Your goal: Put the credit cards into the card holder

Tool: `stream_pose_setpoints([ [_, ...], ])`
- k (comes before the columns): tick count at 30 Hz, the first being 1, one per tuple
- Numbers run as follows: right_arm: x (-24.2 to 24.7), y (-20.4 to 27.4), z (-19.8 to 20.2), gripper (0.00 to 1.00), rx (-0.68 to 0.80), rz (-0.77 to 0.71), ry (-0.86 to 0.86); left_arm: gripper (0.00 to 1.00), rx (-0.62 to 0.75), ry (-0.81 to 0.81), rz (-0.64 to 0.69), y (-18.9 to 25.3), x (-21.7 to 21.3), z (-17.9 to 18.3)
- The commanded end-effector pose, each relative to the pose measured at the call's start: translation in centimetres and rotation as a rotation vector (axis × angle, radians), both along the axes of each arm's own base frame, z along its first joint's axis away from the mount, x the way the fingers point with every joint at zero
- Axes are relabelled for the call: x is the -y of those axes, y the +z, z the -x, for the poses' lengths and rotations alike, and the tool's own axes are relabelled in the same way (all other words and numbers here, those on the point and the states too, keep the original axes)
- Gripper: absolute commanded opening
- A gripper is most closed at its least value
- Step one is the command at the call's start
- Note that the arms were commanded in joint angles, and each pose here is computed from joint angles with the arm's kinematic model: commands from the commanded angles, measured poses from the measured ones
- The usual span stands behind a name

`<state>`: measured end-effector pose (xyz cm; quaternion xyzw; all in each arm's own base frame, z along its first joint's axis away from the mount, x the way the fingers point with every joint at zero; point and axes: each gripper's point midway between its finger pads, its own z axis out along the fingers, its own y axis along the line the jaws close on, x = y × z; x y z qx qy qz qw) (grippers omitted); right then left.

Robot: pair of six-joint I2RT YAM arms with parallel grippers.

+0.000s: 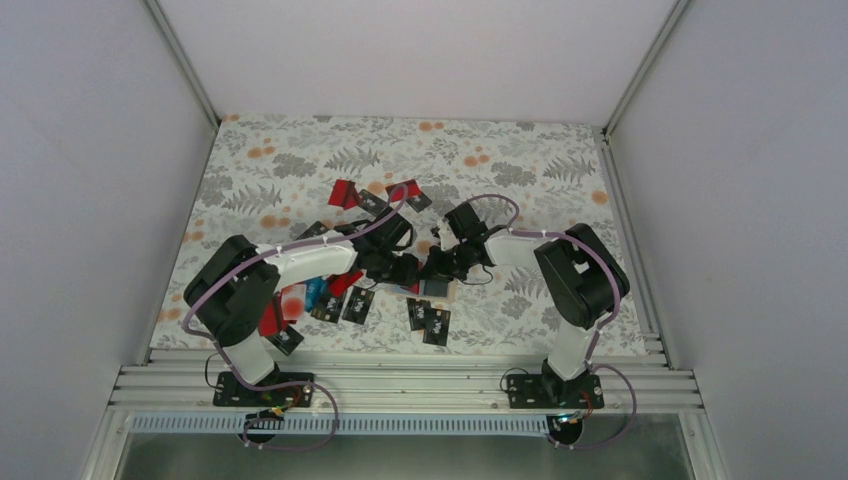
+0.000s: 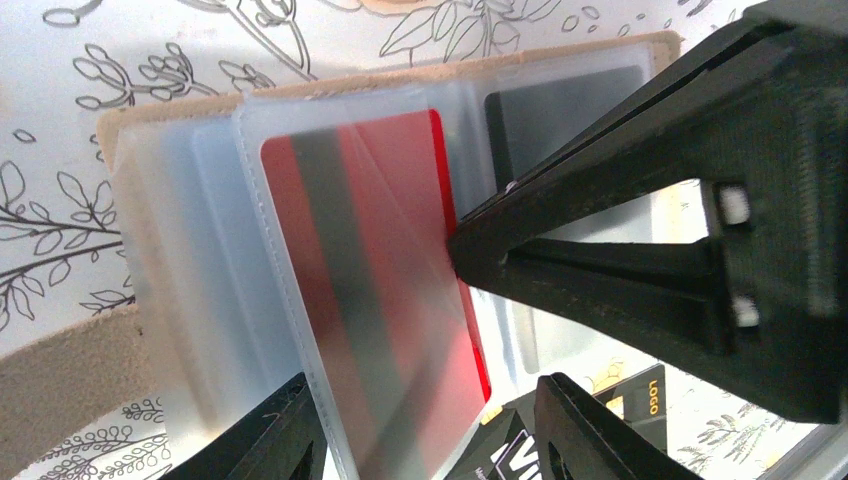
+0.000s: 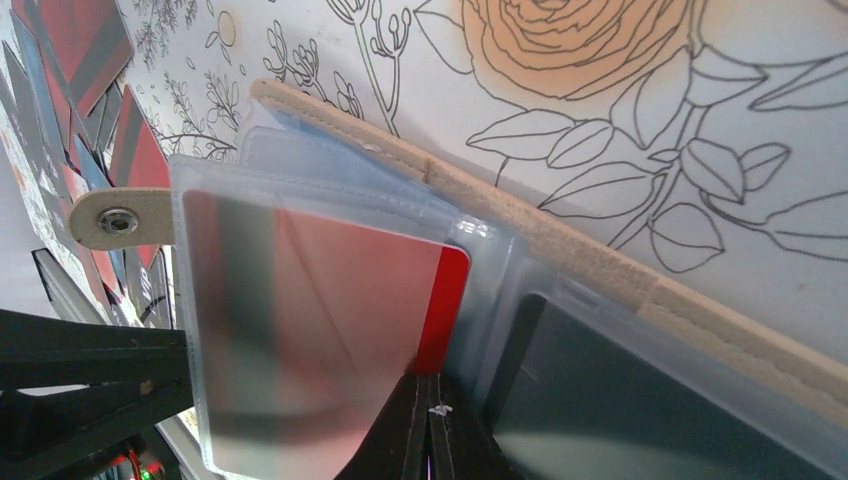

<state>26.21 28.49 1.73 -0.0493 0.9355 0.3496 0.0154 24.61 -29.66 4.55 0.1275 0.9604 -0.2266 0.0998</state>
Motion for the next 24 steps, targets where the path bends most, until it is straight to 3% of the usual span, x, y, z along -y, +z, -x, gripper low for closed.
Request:
stream_pose_setpoints([
  [1,0.5,-1.3,1.0,0.04,-0.016,0.037,0.018,0.52,0.019,0.013,-0.021,0.6,0.3,-0.6],
  [12,0.3,-0.9,0.9,0.04,-0.005,0.029,0.024,0.47,0.053,0.013,-0.135,0.6,0.7,-0.7],
  [24,-0.2,1.7,0.1,0.04,0.047,-0.010,0.029,0.08,0.068,0.034,-0.204,-0.1,1.2,-0.6],
])
